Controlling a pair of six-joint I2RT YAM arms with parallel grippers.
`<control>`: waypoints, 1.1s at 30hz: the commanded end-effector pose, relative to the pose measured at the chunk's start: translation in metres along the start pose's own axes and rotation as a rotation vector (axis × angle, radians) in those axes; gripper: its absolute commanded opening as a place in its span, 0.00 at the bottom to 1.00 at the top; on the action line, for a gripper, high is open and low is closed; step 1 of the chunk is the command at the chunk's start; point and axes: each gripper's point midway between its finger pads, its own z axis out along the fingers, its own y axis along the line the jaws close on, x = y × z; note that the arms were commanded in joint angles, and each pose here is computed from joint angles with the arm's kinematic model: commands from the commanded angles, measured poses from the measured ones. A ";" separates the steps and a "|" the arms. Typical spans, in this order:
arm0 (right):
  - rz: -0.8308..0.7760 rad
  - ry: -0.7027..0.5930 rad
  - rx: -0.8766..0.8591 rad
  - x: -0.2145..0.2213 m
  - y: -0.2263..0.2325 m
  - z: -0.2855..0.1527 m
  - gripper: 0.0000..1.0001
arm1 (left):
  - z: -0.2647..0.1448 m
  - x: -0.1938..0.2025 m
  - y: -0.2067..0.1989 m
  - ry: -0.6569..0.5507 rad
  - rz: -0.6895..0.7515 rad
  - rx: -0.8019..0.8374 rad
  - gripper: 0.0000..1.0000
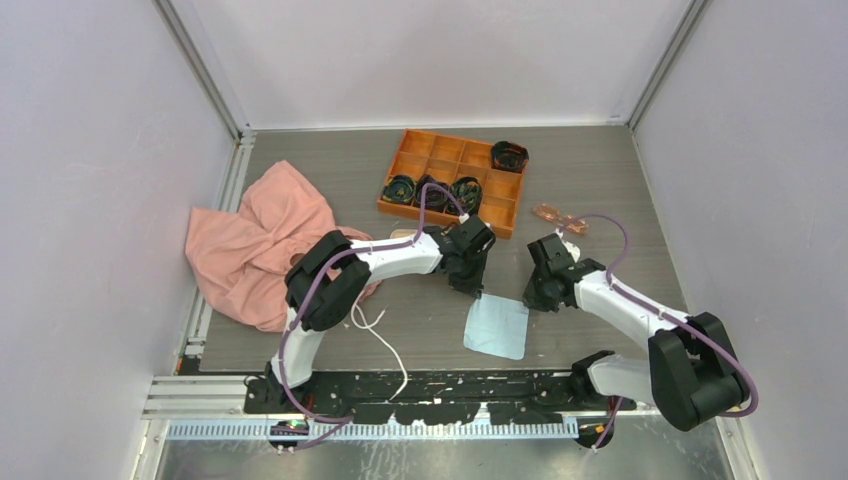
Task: Organize the sunglasses
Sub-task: Fold the glasses cleaning cloth at the center of the board.
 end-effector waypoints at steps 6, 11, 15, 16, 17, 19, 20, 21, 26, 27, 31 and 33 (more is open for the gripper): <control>0.007 -0.019 -0.007 -0.005 0.002 -0.006 0.01 | -0.006 -0.002 0.005 0.005 0.021 -0.013 0.00; 0.004 -0.046 -0.041 -0.015 0.011 -0.018 0.01 | -0.013 -0.008 -0.005 -0.017 0.025 0.029 0.01; 0.011 -0.087 -0.084 -0.023 0.017 -0.032 0.01 | -0.027 -0.018 -0.014 -0.060 0.037 0.054 0.00; 0.015 -0.095 -0.090 -0.024 0.017 -0.035 0.01 | -0.030 -0.020 -0.016 -0.067 0.039 0.059 0.01; 0.014 -0.102 -0.096 -0.026 0.018 -0.036 0.01 | -0.033 -0.023 -0.019 -0.076 0.043 0.065 0.00; 0.016 -0.110 -0.098 -0.027 0.019 -0.039 0.01 | -0.037 -0.027 -0.020 -0.086 0.046 0.066 0.00; 0.021 -0.111 -0.100 -0.027 0.019 -0.039 0.01 | -0.038 -0.028 -0.021 -0.088 0.046 0.068 0.01; 0.025 -0.109 -0.109 -0.027 0.021 -0.040 0.01 | -0.039 -0.029 -0.022 -0.092 0.047 0.073 0.00; 0.022 -0.103 -0.127 -0.024 0.021 -0.044 0.01 | -0.049 -0.030 -0.027 -0.103 0.051 0.096 0.01; 0.017 -0.103 -0.128 -0.024 0.020 -0.046 0.01 | -0.051 -0.029 -0.028 -0.104 0.052 0.101 0.00; 0.005 -0.103 -0.130 -0.021 0.016 -0.053 0.01 | -0.058 -0.024 -0.024 -0.115 0.061 0.098 0.01; 0.004 -0.095 -0.138 -0.018 0.015 -0.055 0.01 | -0.060 -0.019 -0.023 -0.113 0.069 0.100 0.01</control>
